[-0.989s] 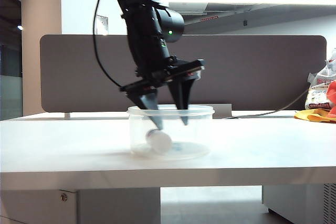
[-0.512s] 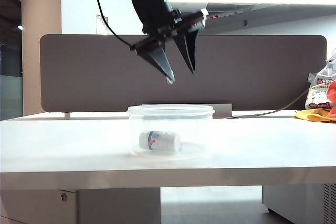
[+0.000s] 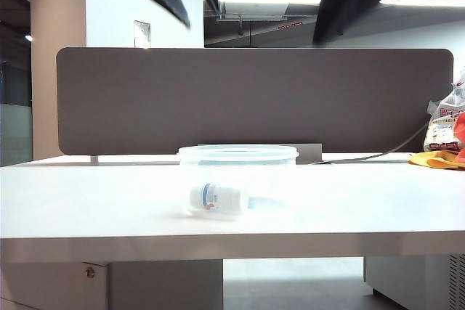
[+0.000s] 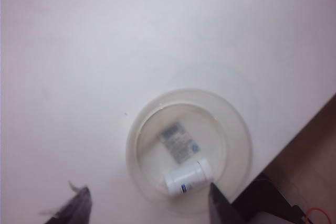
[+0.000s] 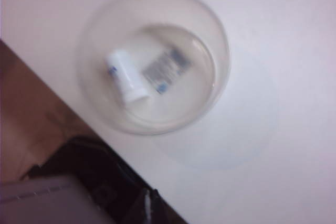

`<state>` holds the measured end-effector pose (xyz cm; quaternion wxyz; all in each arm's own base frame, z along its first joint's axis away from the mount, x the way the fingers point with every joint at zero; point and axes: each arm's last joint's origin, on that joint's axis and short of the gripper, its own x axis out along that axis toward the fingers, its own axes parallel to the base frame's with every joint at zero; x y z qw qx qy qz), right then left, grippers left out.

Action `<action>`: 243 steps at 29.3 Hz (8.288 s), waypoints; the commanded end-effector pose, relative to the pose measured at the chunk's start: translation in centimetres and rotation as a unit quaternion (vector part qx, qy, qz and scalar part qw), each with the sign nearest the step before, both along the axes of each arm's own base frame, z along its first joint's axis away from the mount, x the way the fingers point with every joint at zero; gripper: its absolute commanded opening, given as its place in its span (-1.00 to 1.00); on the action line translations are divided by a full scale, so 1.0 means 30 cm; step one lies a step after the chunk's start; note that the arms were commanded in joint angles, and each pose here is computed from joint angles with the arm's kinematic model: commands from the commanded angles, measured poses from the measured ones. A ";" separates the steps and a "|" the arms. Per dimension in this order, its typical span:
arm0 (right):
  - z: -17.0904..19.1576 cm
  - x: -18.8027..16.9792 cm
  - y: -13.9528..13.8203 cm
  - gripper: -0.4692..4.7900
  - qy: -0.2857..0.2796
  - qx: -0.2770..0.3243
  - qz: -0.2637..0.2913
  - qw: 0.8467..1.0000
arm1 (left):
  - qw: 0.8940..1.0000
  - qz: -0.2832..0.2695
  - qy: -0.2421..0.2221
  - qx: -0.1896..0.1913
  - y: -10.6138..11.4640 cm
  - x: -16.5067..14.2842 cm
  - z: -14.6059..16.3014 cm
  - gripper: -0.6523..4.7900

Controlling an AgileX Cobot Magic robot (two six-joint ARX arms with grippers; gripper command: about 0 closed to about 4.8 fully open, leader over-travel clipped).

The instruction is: Remove the lid of the round box, pick up the small white medicine bottle inside, and place it on the table.

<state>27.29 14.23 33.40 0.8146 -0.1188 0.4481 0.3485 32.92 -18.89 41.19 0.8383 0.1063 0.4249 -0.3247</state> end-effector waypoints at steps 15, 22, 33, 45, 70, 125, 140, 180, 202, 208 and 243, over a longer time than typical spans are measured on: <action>-0.121 0.117 0.198 -0.41 -0.042 -0.017 0.033 0.998 | 0.999 -0.022 -0.026 -0.008 0.121 -0.237 0.185 0.29; -0.080 0.133 0.218 -0.41 -0.062 -0.003 0.030 0.998 | 0.998 -0.040 -0.045 -0.027 0.137 -0.355 0.251 0.25; -0.230 0.198 0.260 -0.01 -0.008 -0.029 0.028 0.999 | 0.990 -0.084 -0.102 -0.058 0.145 -0.580 0.351 0.21; -0.341 0.221 0.291 0.10 0.063 -0.017 0.043 0.997 | 0.985 -0.089 -0.115 -0.091 0.176 -0.692 0.393 0.21; -0.472 0.194 0.362 0.21 0.110 -0.072 0.065 0.989 | 0.986 -0.080 -0.123 -0.084 0.181 -0.692 0.394 0.21; -0.197 0.299 0.350 -0.54 -0.005 -0.077 0.006 0.997 | 0.984 -0.072 -0.154 -0.051 0.185 -0.685 0.393 0.21; -0.051 0.422 0.093 -0.54 -0.004 -0.067 -0.114 0.991 | 0.988 -0.055 -0.145 -0.012 0.162 -0.657 0.349 0.21; -0.444 0.617 -0.051 -0.27 0.156 -0.071 -0.167 0.971 | 0.990 -0.047 -0.129 0.019 0.131 -0.562 0.308 -0.13; -0.320 0.630 -0.048 -0.01 0.071 -0.022 -0.181 0.981 | 0.990 -0.040 -0.137 0.018 0.131 -0.544 0.309 -0.13; -0.132 0.583 -0.060 -0.52 -0.011 0.012 -0.178 0.984 | 0.990 0.014 -0.135 0.024 0.195 -0.493 0.310 -0.35; 0.527 -0.240 -0.278 -0.67 -0.174 0.095 -0.179 0.964 | 0.949 0.189 -0.247 -0.057 0.408 -0.265 0.243 -0.56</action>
